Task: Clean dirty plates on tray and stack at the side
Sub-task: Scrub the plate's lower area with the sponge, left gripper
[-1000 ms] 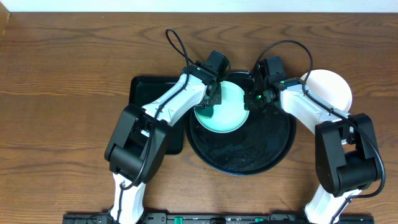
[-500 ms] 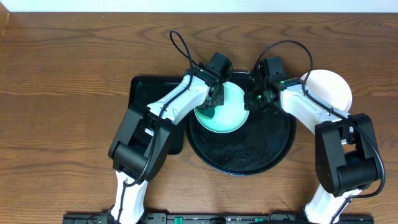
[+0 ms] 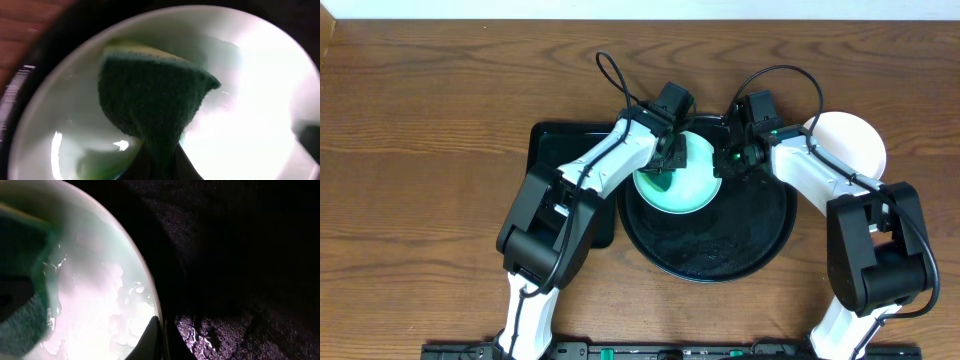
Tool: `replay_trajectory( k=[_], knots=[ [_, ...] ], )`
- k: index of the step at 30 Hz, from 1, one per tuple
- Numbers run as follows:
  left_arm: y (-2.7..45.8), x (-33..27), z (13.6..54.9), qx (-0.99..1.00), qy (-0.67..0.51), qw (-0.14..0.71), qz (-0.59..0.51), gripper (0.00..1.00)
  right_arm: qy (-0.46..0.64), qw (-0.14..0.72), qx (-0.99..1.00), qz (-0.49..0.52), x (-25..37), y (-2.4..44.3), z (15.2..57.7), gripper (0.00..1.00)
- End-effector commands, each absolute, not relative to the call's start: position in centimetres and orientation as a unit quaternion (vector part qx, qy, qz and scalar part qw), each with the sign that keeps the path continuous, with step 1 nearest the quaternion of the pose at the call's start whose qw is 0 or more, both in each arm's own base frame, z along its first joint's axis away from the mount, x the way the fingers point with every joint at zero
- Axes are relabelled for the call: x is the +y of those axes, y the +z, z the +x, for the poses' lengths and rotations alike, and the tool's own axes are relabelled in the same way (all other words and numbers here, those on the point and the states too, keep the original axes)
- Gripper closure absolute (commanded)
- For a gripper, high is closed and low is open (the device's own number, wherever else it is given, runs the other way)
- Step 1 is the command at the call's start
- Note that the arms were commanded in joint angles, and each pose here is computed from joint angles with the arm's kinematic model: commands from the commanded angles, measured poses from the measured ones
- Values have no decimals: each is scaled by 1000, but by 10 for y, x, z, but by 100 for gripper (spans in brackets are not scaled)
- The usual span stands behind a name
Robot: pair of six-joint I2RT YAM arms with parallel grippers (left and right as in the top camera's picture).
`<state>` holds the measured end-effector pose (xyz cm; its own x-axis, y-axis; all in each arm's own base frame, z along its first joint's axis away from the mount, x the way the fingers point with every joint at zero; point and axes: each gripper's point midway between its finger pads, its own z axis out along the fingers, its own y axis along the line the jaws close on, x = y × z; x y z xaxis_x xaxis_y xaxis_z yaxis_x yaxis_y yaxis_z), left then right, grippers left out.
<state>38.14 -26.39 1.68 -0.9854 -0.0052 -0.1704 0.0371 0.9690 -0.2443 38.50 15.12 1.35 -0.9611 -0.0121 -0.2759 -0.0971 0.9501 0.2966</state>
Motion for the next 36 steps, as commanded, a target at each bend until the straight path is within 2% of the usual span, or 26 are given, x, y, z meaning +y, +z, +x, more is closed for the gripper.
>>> replay_trajectory(
  k=[1, 10, 15, 25, 36],
  knots=[
    [13, -300, 356, 977, -209, 16, 29, 92, 166, 132, 977, -34, 159, 12, 382, 99],
    [67, -286, 381, 968, -237, 76, 16, 92, 166, 132, 977, -34, 159, 12, 382, 99],
    [85, -261, 399, 970, -212, 120, -7, 92, 166, 132, 977, -34, 159, 12, 382, 99],
    [69, -220, 404, 984, -106, 143, -26, 92, 166, 132, 977, -34, 159, 12, 382, 99],
    [40, -214, 391, 989, -87, 116, -26, 92, 166, 132, 977, -34, 159, 12, 382, 99]
  ],
)
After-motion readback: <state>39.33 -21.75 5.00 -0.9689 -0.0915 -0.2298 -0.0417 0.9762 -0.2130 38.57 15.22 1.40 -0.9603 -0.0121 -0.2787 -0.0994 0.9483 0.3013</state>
